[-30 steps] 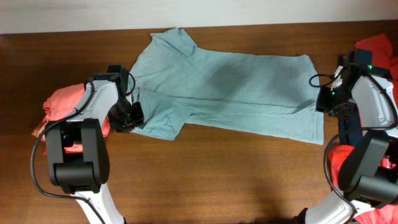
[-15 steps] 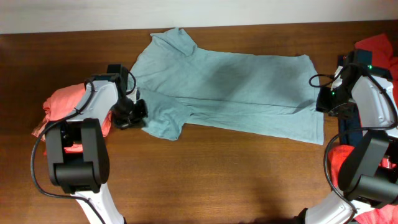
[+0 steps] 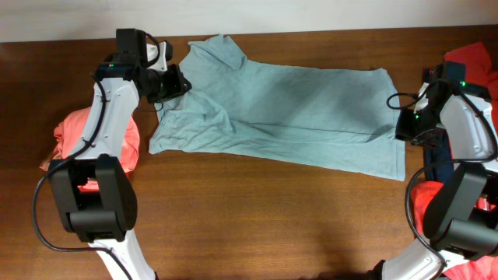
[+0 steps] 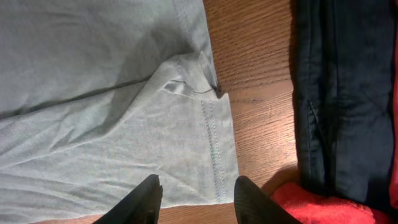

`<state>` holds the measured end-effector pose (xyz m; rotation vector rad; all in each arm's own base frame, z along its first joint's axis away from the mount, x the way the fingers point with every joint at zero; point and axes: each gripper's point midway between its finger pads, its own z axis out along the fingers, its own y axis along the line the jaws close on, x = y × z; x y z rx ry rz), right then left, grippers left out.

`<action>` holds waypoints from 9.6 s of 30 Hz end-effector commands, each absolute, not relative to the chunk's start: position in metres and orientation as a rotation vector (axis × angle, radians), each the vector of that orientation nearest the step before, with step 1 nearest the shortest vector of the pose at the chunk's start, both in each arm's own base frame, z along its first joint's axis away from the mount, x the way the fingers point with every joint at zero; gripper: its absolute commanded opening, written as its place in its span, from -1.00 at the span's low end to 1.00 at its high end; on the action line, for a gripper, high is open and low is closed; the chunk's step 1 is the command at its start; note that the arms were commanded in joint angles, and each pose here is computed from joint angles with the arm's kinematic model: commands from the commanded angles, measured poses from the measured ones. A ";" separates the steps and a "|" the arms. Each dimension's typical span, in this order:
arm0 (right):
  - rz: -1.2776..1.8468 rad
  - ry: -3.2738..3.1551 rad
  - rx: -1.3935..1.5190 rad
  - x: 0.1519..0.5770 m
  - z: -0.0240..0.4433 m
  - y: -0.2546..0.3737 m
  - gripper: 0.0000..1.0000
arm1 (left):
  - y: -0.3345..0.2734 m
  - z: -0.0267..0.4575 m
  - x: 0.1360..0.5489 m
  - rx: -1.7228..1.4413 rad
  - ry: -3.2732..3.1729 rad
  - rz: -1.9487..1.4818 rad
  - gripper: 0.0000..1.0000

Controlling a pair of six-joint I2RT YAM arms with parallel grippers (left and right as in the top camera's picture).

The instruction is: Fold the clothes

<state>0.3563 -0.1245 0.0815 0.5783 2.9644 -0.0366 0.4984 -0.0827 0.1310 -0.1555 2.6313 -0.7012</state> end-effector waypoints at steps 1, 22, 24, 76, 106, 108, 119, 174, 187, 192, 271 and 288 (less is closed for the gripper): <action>-0.040 2.979 0.579 0.354 0.078 -0.122 -0.14 | -0.080 0.134 0.495 -0.188 2.642 -0.683 -0.56; 0.059 2.982 0.549 0.356 0.078 -0.111 -0.14 | -0.028 0.081 0.458 -0.320 2.844 -0.241 -0.25; 0.104 2.986 0.506 0.357 0.078 -0.105 -0.14 | -0.028 0.069 0.454 -0.304 2.858 -0.238 -0.25; 0.082 3.490 0.665 0.250 -0.006 -0.091 0.29 | -0.023 -0.030 0.266 -0.269 3.573 0.115 -0.39; 0.222 3.035 0.594 0.310 0.083 -0.107 0.39 | -0.022 -0.024 0.283 -0.267 3.529 0.120 -0.56; 0.222 3.030 0.579 0.315 0.081 -0.105 0.36 | -0.022 -0.024 0.283 -0.266 3.528 0.119 -0.56; 0.226 3.093 0.426 0.335 0.053 -0.072 0.19 | -0.022 -0.024 0.283 -0.266 3.528 0.119 -0.55; 0.277 2.822 0.775 0.400 0.016 -0.079 -0.35 | -0.022 -0.024 0.283 -0.266 3.529 0.120 -0.55; 0.335 2.904 0.494 0.382 0.050 -0.065 -0.49 | -0.035 -0.003 0.309 -0.273 3.439 -0.015 -0.70; 0.228 2.935 0.496 0.368 0.060 -0.074 -0.49 | -0.050 0.040 0.346 -0.226 3.268 -0.113 -0.62; 0.192 3.071 0.470 0.330 0.029 -0.071 -0.49 | -0.167 0.037 0.301 0.212 3.201 -0.213 -0.15; 0.192 3.072 0.470 0.330 0.029 -0.071 -0.49 | -0.169 0.024 0.303 0.212 3.175 -0.233 -0.36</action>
